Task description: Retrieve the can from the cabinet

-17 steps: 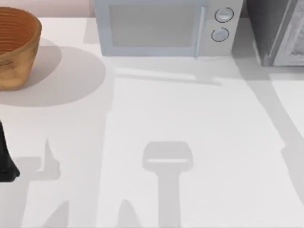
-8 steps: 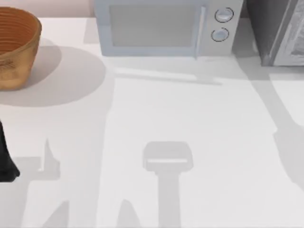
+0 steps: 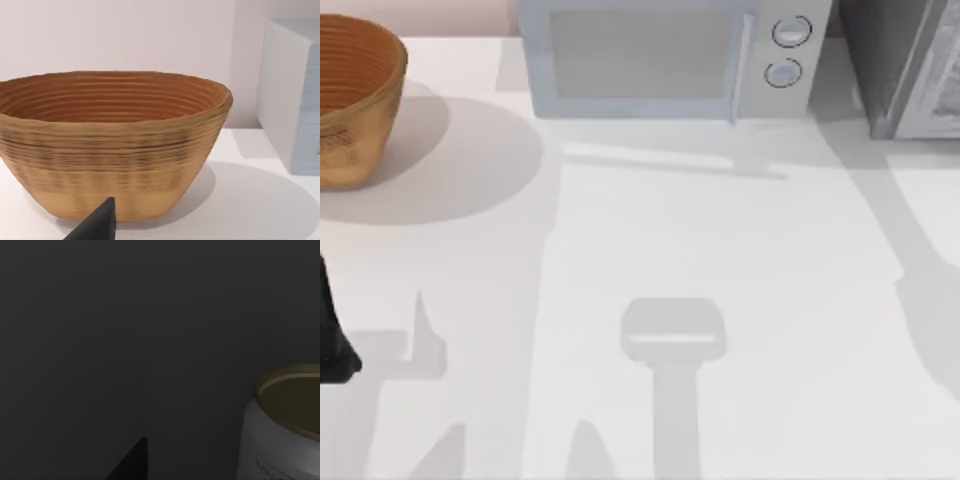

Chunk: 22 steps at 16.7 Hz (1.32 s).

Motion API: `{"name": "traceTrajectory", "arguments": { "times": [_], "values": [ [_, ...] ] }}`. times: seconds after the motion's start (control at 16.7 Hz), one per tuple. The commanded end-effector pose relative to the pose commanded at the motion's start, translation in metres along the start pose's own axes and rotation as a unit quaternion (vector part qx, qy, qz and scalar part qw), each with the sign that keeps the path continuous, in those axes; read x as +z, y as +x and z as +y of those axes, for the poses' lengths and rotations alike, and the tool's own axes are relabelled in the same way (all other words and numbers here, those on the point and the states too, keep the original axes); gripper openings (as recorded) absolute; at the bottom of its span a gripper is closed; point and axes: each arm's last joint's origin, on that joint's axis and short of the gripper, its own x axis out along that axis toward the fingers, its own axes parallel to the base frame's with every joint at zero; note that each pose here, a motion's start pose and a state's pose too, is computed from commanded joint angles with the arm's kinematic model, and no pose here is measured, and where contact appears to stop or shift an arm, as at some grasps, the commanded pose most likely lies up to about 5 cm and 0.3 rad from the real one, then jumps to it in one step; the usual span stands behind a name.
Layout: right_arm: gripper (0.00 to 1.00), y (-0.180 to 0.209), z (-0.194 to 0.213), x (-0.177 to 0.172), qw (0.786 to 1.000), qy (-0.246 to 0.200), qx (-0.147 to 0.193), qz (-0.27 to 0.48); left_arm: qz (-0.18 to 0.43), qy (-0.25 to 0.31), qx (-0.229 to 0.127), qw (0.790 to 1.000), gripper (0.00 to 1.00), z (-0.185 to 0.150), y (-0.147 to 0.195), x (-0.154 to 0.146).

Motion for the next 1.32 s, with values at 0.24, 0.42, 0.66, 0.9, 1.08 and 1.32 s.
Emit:
{"name": "traceTrajectory", "arguments": {
  "times": [0.24,0.42,0.66,0.9,1.08,1.32],
  "values": [
    [0.32,0.0,0.0,0.0,1.0,0.0,0.0,0.0,0.0,0.0,0.0,1.0,1.0,0.0,0.0,0.0],
    [0.1,0.0,0.0,0.0,1.0,0.0,0.0,0.0,0.0,0.0,0.0,1.0,1.0,0.0,0.0,0.0],
    [0.0,0.0,0.0,0.0,1.0,0.0,0.0,0.0,0.0,0.0,0.0,1.0,1.0,0.0,0.0,0.0],
    [0.0,0.0,0.0,0.0,1.0,0.0,0.0,0.0,0.0,0.0,0.0,1.0,1.0,0.0,0.0,0.0],
    [0.0,-0.001,0.001,0.001,1.0,0.001,0.001,0.0,0.0,0.0,0.0,1.0,1.0,0.0,0.0,0.0],
    [0.0,-0.038,0.004,0.019,1.0,0.001,-0.006,0.001,0.0,0.0,0.0,1.0,1.0,0.0,0.0,0.0]
  ]
}}
